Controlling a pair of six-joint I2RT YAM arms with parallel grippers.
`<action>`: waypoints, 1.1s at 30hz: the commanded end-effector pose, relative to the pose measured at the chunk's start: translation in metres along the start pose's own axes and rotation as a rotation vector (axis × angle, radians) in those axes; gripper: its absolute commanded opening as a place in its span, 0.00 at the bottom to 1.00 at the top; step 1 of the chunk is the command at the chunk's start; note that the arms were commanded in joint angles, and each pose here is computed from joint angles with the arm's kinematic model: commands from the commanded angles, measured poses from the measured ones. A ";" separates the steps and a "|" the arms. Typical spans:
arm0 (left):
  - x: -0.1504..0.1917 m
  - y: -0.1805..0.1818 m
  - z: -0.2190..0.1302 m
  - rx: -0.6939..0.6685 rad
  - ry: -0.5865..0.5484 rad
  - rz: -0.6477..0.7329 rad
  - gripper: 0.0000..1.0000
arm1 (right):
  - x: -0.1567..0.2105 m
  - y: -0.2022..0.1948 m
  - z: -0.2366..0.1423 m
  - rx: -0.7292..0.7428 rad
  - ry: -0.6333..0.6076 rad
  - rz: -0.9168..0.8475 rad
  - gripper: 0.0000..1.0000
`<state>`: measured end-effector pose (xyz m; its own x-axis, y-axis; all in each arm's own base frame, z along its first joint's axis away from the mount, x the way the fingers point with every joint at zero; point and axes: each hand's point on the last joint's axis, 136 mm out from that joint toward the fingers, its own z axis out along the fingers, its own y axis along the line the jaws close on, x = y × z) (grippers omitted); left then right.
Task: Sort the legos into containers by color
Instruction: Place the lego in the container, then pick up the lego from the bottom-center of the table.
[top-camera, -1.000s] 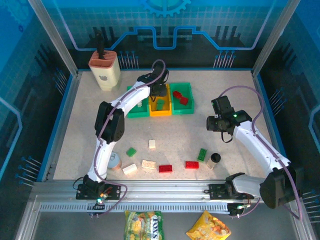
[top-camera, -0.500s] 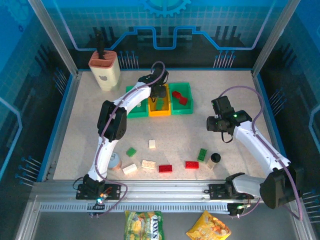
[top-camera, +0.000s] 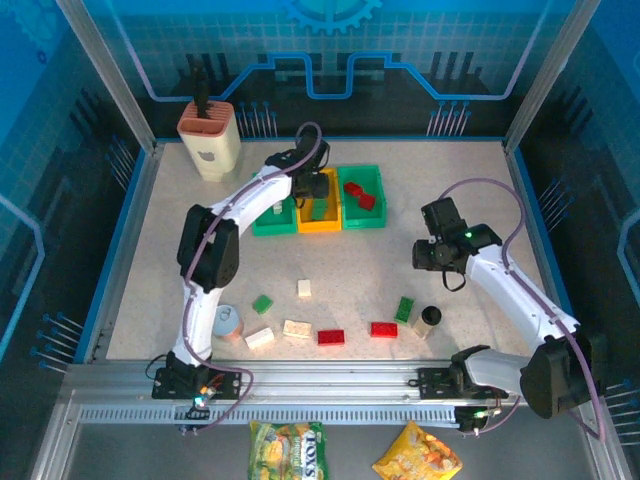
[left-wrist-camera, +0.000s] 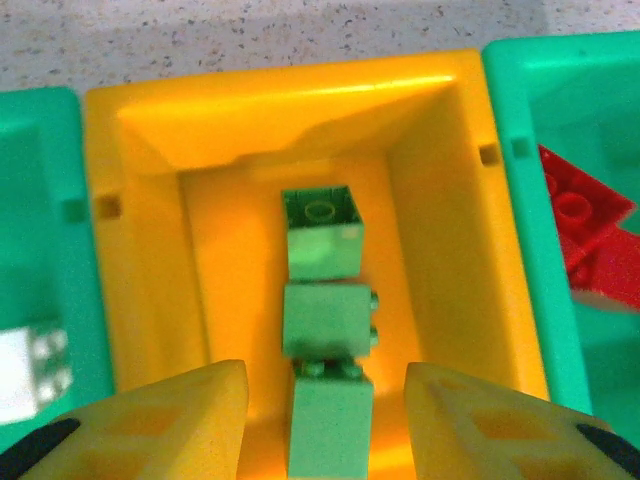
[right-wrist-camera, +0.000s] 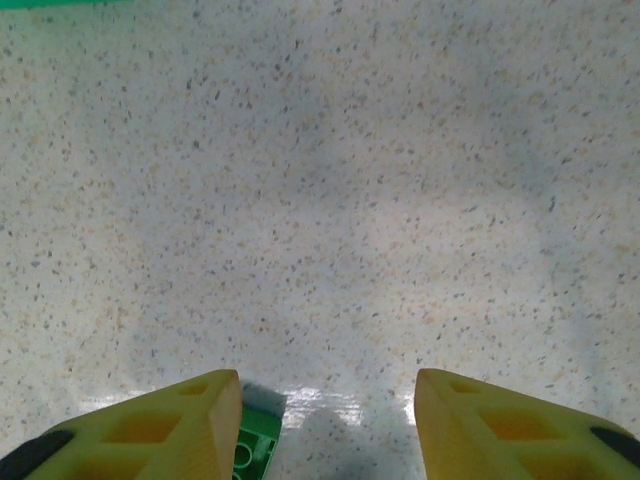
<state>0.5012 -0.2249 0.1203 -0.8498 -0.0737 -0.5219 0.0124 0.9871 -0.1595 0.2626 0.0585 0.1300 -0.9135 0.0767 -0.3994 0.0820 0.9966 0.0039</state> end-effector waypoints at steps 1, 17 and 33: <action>-0.008 -0.001 -0.043 0.052 -0.047 -0.004 0.46 | 0.022 0.007 0.004 -0.018 0.069 0.051 0.51; 0.046 0.069 -0.135 -0.043 0.009 0.079 0.49 | 0.063 0.041 0.028 0.001 0.350 0.205 0.56; 0.080 0.126 -0.189 -0.141 0.029 0.122 0.51 | 0.087 0.046 0.059 -0.009 0.543 0.323 0.64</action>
<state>0.3472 -0.0927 0.2300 -0.8374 0.0067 -0.5465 0.0331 0.9987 -0.0384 0.2161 0.1107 0.0451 -0.9406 0.3262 0.0937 0.3322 0.9415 0.0568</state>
